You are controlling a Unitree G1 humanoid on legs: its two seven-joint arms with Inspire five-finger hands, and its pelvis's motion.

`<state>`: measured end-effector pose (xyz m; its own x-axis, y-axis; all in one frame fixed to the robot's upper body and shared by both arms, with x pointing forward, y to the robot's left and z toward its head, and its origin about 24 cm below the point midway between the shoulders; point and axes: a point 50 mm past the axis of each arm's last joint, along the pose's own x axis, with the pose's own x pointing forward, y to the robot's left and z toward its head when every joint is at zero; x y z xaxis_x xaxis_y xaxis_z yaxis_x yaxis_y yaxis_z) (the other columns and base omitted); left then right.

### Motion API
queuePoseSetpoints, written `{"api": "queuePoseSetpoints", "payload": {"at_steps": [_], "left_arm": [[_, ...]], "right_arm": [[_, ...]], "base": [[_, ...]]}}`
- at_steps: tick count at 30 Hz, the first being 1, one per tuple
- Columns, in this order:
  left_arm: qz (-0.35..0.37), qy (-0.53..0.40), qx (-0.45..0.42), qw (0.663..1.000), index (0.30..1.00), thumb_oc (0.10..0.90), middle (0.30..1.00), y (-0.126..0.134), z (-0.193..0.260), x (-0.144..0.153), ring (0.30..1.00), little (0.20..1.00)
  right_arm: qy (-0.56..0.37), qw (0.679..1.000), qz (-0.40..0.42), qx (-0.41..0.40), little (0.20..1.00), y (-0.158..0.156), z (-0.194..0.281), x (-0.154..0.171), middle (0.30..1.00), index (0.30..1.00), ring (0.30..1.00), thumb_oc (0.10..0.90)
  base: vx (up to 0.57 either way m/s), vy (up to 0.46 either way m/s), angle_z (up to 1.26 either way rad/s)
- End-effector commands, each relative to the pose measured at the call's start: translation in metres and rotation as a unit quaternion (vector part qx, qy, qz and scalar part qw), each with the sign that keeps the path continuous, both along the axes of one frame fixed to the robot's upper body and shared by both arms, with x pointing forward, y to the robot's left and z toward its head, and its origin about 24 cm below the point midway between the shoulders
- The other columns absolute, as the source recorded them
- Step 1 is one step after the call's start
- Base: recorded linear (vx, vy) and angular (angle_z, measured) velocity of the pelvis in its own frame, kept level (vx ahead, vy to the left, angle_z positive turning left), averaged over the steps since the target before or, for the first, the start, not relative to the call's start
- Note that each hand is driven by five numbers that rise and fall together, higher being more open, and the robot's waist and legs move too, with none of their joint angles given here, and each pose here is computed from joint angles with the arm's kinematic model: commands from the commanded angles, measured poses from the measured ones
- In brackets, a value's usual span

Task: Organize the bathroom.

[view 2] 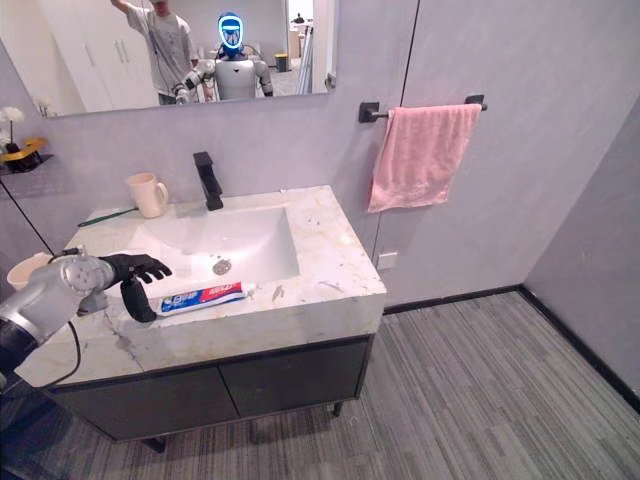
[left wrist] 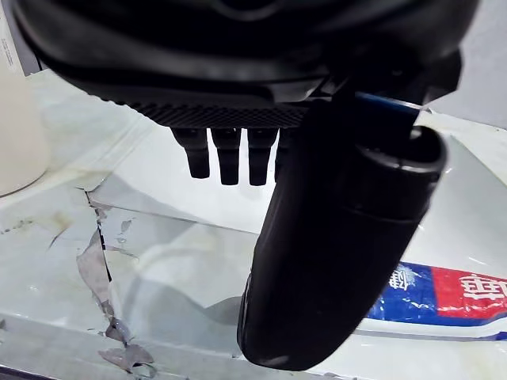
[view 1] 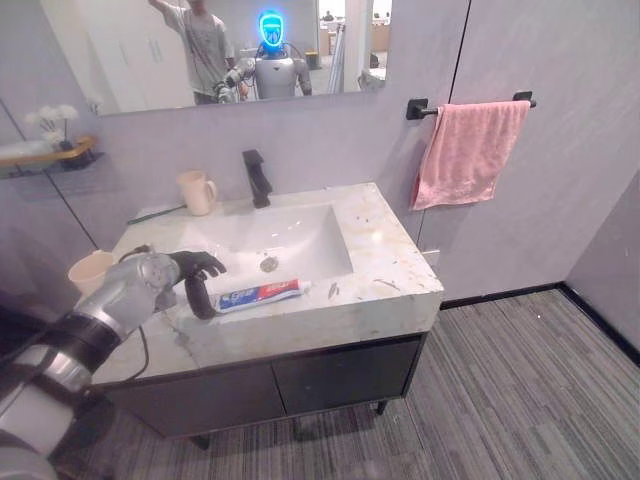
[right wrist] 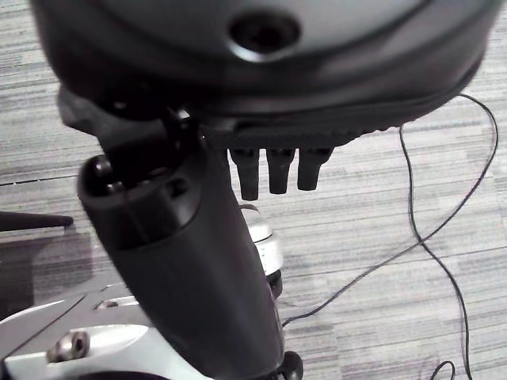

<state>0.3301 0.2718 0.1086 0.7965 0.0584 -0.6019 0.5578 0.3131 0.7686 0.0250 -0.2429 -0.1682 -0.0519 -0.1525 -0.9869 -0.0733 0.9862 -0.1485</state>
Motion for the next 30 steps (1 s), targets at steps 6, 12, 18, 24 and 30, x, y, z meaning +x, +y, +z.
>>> {"api": "queuePoseSetpoints", "payload": {"at_steps": [6,12,18,24,30], "left_arm": [[0.088,-0.067,0.087,0.990,0.900,0.800,0.900,0.032,-0.007,0.004,0.900,0.900],[0.111,-0.110,0.104,0.982,0.900,0.800,0.900,0.037,-0.022,0.001,0.900,0.900],[0.121,-0.161,0.120,0.972,0.900,0.800,0.900,0.038,-0.034,-0.003,0.900,0.900],[0.117,-0.180,0.125,0.969,0.900,0.800,0.900,0.034,-0.041,-0.005,0.900,0.900],[0.111,-0.214,0.129,0.962,0.900,0.800,0.900,0.029,-0.037,-0.005,0.900,0.900]], "right_arm": [[0.003,0.999,0.034,-0.034,0.900,-0.022,0.007,0.013,0.900,0.900,0.900,0.800],[0.006,0.999,0.041,-0.031,0.900,-0.021,0.007,0.013,0.900,0.900,0.900,0.800],[0.008,0.999,0.045,-0.026,0.900,-0.017,0.006,0.010,0.900,0.900,0.900,0.800],[0.013,0.999,0.045,-0.024,0.900,-0.018,0.005,0.006,0.900,0.900,0.900,0.800],[0.025,0.998,0.048,-0.022,0.900,-0.017,0.005,-0.001,0.900,0.900,0.900,0.800]], "base": [[0.01,0.003,0.01],[0.01,0.001,0.02],[0.01,0.001,0.10],[0.01,-0.005,0.03],[0.04,-0.017,-0.04]]}}
